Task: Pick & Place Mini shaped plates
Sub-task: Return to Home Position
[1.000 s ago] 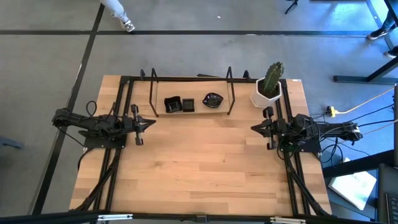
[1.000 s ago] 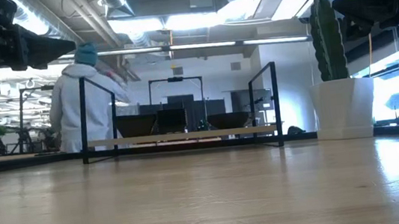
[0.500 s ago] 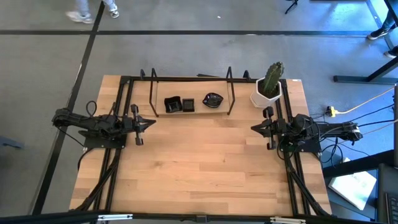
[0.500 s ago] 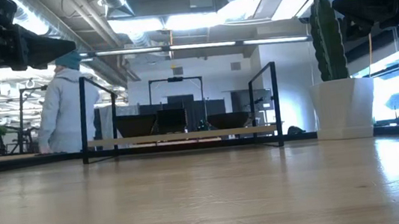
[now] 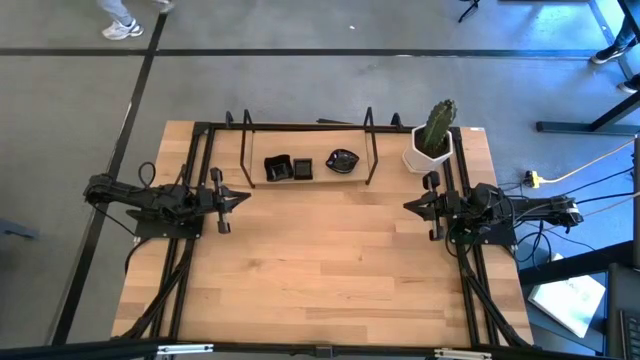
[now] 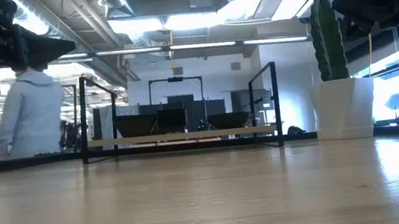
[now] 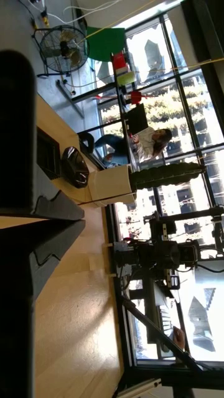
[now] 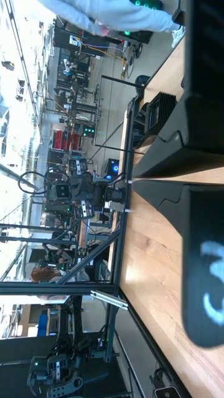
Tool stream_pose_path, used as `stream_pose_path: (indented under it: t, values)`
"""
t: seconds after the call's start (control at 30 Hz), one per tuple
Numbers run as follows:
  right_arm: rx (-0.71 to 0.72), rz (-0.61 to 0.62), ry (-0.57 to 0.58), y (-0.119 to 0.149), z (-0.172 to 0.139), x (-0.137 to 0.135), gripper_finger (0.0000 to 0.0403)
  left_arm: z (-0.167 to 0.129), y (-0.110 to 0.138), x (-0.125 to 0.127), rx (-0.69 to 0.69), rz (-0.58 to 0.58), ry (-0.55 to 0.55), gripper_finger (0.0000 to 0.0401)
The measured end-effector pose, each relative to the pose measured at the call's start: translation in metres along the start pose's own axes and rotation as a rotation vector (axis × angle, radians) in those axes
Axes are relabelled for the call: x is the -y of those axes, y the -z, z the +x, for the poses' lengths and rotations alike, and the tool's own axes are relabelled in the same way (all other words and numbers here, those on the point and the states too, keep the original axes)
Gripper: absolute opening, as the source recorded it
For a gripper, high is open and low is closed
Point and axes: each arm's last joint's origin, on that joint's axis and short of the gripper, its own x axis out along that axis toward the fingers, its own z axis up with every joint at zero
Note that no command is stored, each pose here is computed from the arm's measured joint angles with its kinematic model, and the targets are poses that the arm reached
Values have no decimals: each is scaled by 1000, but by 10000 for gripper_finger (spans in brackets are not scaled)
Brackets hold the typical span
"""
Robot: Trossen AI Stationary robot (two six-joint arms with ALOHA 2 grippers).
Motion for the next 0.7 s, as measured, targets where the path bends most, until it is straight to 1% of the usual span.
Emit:
stream_pose_path:
  t: [0.7]
  values:
    - [-1, 0, 0, 0, 0, 0, 19, 0, 0, 0, 0, -1, 0, 8]
